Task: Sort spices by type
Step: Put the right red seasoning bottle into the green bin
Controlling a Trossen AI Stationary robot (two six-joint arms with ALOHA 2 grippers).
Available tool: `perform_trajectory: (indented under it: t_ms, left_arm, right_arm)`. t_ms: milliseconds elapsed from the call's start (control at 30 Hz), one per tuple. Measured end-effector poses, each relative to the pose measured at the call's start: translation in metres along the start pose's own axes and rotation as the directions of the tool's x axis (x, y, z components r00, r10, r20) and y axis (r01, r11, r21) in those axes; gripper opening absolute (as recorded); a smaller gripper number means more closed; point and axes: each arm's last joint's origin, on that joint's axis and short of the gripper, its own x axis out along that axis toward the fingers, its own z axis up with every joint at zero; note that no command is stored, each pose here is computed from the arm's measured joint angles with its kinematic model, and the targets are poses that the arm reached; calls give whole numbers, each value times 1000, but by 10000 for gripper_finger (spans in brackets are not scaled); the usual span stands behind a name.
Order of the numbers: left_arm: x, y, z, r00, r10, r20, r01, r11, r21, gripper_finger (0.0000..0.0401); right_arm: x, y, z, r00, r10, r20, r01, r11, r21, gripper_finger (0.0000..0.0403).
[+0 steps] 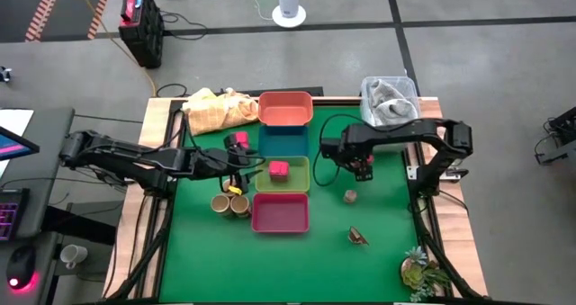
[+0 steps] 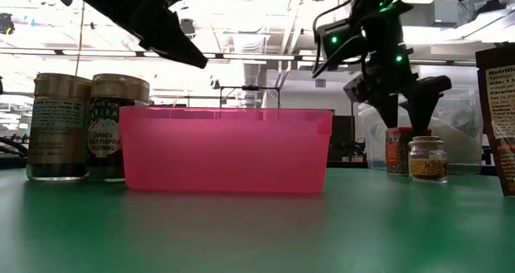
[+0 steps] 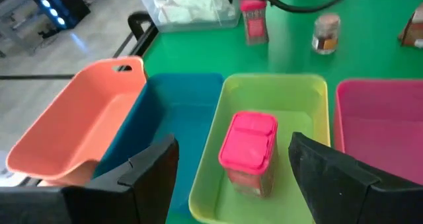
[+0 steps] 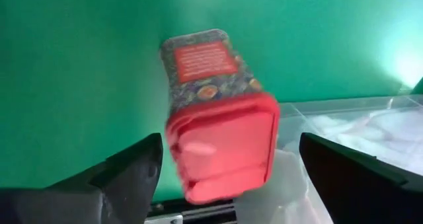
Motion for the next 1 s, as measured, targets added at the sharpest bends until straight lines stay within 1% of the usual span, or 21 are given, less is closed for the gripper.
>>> perform_trajectory:
  t_ms: [133,200,367,500,667,733,867,1000]
  left_arm:
    - [-7,3,-1,999,-2,-43,2,1000,1,275]
    - [-13,5,0,998,-14,-59,14,1000,-16,275]
    - [-30,6,0,996,-59,-60,57,998,-31,275]
    - [-42,8,3,997,-69,-30,68,997,-42,274]
    - [-51,13,5,998,-65,6,65,996,-68,274]
    - [-52,13,6,998,-62,13,63,995,-72,274]
    - [-51,13,5,998,-62,-1,62,997,-50,274]
    - [-52,14,5,999,-42,0,42,999,-34,274]
  right_arm:
    - [10,-2,3,999,14,-36,-14,1000,-23,363]
    - [13,-2,5,998,18,-53,-20,999,-38,347]
    - [18,2,11,997,20,-75,-25,998,-62,285]
    - [12,5,7,996,18,-82,-23,997,-69,235]
    - [-16,5,5,997,2,-78,-5,999,-35,235]
    - [-34,5,7,999,-23,-48,22,1000,-22,235]
    - [-75,7,17,991,-69,112,70,998,-4,250]
    - [-112,16,26,949,-112,295,118,993,-3,247]
